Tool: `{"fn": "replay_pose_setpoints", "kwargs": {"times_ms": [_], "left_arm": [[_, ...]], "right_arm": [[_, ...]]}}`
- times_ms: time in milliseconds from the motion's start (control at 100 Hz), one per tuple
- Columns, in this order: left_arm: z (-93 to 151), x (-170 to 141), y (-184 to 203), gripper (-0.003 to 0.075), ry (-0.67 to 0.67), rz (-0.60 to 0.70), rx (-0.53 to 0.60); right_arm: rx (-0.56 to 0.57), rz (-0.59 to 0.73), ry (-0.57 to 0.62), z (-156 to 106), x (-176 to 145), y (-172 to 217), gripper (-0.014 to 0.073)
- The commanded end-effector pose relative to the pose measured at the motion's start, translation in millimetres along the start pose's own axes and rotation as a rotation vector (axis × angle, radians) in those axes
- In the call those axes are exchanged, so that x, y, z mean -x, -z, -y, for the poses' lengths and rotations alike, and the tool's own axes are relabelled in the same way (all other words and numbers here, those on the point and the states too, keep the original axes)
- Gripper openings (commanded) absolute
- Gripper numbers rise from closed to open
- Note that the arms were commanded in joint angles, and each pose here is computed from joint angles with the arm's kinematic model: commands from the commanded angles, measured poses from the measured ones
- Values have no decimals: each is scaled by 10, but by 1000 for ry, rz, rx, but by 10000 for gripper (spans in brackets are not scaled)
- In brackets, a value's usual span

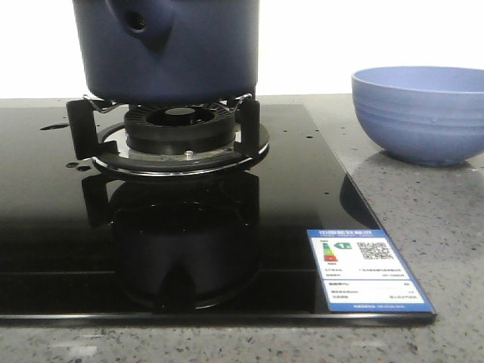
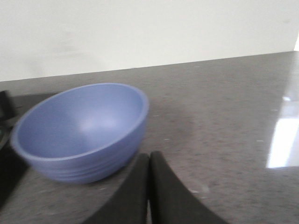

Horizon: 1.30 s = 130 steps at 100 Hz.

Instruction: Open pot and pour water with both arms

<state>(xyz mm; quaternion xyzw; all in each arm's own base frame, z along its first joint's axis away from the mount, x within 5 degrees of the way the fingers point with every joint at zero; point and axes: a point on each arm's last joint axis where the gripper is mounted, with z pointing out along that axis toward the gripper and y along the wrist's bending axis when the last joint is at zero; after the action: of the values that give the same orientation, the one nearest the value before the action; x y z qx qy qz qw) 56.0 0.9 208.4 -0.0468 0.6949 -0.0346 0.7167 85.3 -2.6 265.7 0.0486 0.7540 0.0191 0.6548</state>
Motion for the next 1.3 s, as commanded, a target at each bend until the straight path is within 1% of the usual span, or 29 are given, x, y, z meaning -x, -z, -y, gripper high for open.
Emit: {"fn": "replay_pose_setpoints", "kwargs": {"times_ms": [0, 10, 20, 30, 140, 360, 530, 560, 640, 780, 1290], "left_arm": [[-10, -38, 10, -20, 17, 63, -1], [-10, -38, 10, -20, 17, 63, -1], [-10, -38, 10, -20, 17, 63, -1], [-10, -38, 10, -20, 17, 63, -1], [-10, -38, 10, -20, 17, 63, -1], [-10, -38, 10, -20, 17, 63, -1], [-10, -38, 10, -20, 17, 63, -1], [-10, -38, 10, -20, 17, 63, -1], [-10, -38, 10, -20, 17, 63, -1], [-10, -37, 9, -20, 17, 63, 0], [-10, -37, 9, -20, 17, 63, 0]], "right_arm": [[-62, 135, 32, 48, 188, 14, -53], [-66, 141, 61, 50, 193, 19, -53], [-65, 148, 50, 50, 193, 19, -53], [-67, 154, 73, 51, 199, 25, -53], [-60, 216, 93, 46, 153, 64, -53], [-59, 155, 50, 89, -376, 78, -53], [-56, 189, 51, 106, -652, 143, -53], [-62, 162, 50, 112, -686, 157, -53], [-68, 191, 80, 113, -684, 208, -53], [-75, 159, 99, 120, -713, 199, -53], [-76, 154, 99, 121, -717, 198, -53]]}}
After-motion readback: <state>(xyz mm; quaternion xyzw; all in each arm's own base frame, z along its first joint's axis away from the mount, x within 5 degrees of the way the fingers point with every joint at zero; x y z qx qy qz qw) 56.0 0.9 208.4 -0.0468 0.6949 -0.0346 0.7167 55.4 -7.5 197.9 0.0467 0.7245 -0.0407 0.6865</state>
